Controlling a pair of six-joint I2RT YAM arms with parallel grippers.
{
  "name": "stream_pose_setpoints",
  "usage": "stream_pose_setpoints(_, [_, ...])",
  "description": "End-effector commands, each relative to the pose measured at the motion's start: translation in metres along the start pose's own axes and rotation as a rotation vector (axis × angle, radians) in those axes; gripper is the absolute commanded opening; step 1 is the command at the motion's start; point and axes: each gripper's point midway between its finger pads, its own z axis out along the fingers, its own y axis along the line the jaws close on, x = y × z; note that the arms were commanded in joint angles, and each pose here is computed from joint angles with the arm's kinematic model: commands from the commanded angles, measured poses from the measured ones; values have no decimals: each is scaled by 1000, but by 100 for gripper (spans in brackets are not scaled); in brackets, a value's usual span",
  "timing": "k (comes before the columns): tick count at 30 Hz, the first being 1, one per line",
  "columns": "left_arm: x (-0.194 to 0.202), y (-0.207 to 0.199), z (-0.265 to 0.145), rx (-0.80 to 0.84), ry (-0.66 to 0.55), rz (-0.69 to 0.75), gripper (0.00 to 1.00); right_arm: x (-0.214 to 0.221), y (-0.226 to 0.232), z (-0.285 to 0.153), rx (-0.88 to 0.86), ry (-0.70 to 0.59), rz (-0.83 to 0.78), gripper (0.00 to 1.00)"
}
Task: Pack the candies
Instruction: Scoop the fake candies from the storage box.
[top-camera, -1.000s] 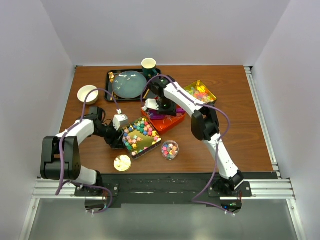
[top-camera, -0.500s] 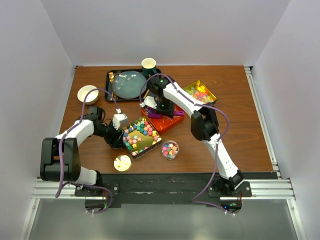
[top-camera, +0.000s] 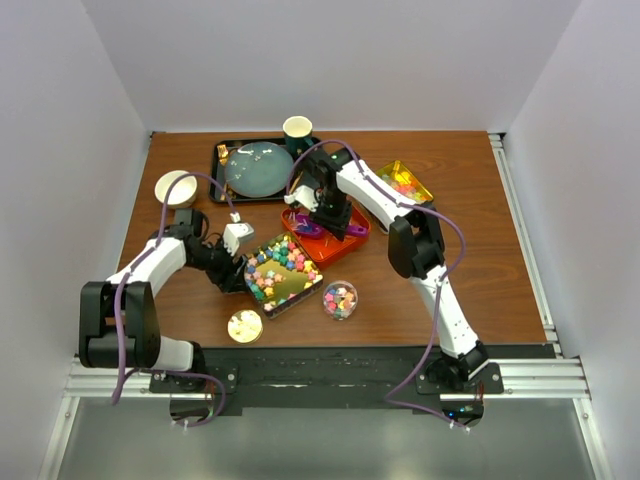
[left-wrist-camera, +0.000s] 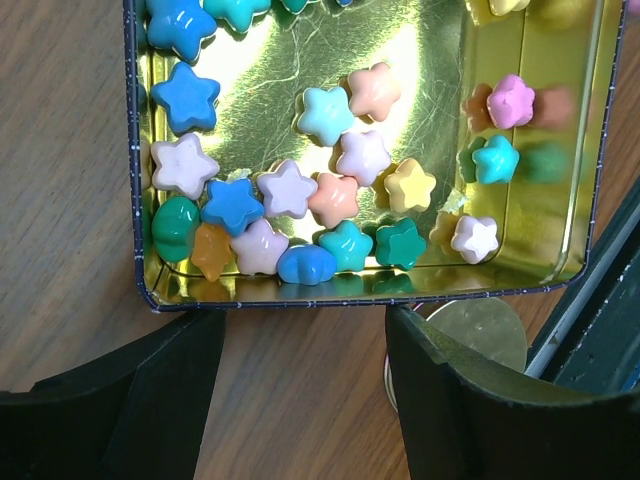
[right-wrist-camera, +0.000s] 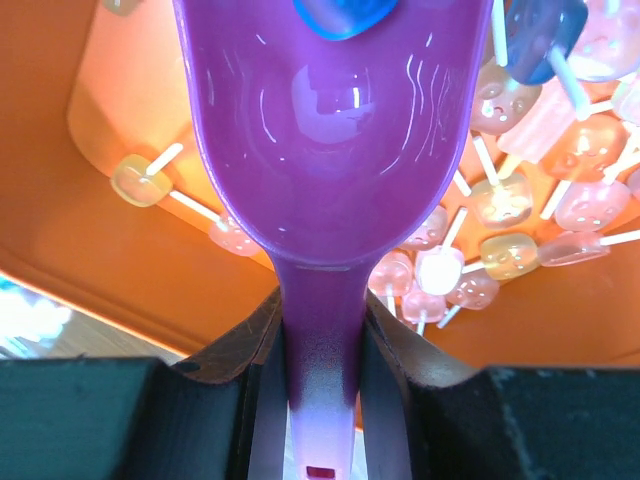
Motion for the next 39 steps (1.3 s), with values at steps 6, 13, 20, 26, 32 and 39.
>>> stream_pose_setpoints(6, [-45, 11, -10, -32, -125, 101, 70, -63, 36, -12, -78, -295, -96, 0])
stream_pose_setpoints(13, [-44, 12, -10, -35, -119, 104, 72, -54, 40, -9, -57, -348, -76, 0])
stream_pose_setpoints(20, [-42, 14, -13, -42, -93, 111, 73, -54, 36, 0, -85, -383, -29, 0])
stream_pose_setpoints(26, [-39, 13, -15, -47, -77, 108, 73, -61, 35, -9, -91, -508, -19, 0])
stream_pose_setpoints(32, [-39, 15, -19, -56, -51, 102, 73, -68, 34, -4, -114, -591, 32, 0])
stream_pose_setpoints(39, [-41, 20, -29, -75, -6, 130, 75, -66, 26, -9, -34, -646, 55, 0])
